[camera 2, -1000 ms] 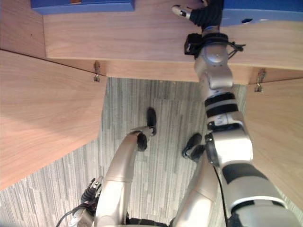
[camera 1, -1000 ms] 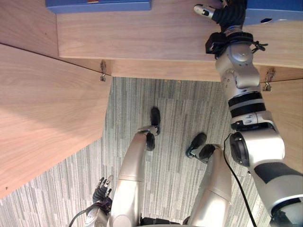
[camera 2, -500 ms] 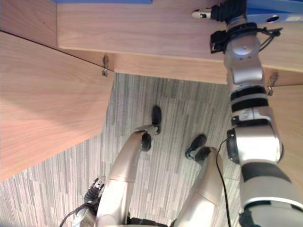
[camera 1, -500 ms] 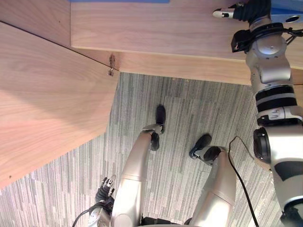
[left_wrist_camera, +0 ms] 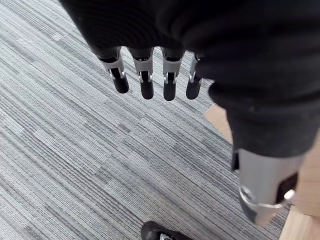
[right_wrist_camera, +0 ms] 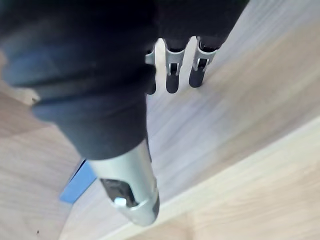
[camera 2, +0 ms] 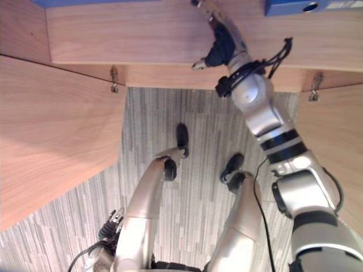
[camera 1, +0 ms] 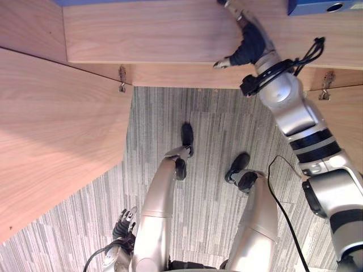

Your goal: Walk over to the cabinet, pick up the folder, carry it to the office cabinet, place the folder inside the office cabinet, then close the office cabinet door

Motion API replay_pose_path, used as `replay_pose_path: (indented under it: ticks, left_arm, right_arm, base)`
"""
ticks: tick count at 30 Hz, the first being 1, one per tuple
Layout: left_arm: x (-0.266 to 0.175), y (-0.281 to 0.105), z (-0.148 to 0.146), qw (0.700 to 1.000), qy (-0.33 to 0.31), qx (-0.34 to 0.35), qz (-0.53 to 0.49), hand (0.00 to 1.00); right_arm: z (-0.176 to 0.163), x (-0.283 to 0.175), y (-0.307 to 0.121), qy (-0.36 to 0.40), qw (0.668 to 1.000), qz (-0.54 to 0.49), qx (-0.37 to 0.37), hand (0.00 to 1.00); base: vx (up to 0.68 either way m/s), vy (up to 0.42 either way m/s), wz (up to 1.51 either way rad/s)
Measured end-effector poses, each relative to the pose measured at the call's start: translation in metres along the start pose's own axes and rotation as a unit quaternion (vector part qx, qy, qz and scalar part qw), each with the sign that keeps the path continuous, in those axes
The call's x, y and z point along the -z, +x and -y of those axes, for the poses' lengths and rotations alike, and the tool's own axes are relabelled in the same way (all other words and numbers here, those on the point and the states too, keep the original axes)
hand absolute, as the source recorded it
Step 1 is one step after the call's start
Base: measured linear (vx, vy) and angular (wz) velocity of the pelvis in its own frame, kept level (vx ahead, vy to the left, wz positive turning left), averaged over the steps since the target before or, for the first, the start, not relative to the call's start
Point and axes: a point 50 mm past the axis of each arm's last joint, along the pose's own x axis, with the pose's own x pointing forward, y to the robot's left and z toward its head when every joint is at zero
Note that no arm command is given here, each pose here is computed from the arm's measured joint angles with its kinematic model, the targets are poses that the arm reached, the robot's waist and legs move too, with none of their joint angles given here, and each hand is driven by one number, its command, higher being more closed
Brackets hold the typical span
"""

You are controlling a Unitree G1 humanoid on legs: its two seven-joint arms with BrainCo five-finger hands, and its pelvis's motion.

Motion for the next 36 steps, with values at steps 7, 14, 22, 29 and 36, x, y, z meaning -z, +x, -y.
replay_pose_path:
  ticks: [7,14,22,29,36]
  left_arm:
    - [-0.002,0.0,-0.003,1.0,0.01,0.011,-0.002,0.0]
    - [-0.002,-0.001,-0.007,1.0,0.025,0.017,-0.008,0.0]
    - [-0.003,0.0,-0.014,0.999,0.038,0.011,-0.015,0.0]
    - [-0.004,-0.001,-0.033,0.999,0.021,-0.031,-0.02,0.0]
    - [0.016,-0.004,-0.036,0.996,0.009,-0.072,-0.053,0.0]
  right_arm:
    - [-0.022,0.002,-0.009,0.058,0.99,0.014,-0.125,0.0]
    - [-0.036,0.005,-0.011,0.069,0.983,0.01,-0.172,0.0]
    - [-0.156,0.037,-0.072,0.188,0.938,-0.125,-0.264,0.0]
    - [-0.285,0.011,-0.212,0.31,0.816,-0.286,-0.394,0.0]
    - [-0.319,0.018,-0.321,0.415,0.666,-0.537,-0.309,0.0]
  base:
    - [0.05,-0.116,-0.04]
    - [0.06,-0.092,-0.06]
    - [0.1,-0.105,-0.12]
    - [0.16,-0.102,-0.13]
    - [0.08,-0.055,-0.06]
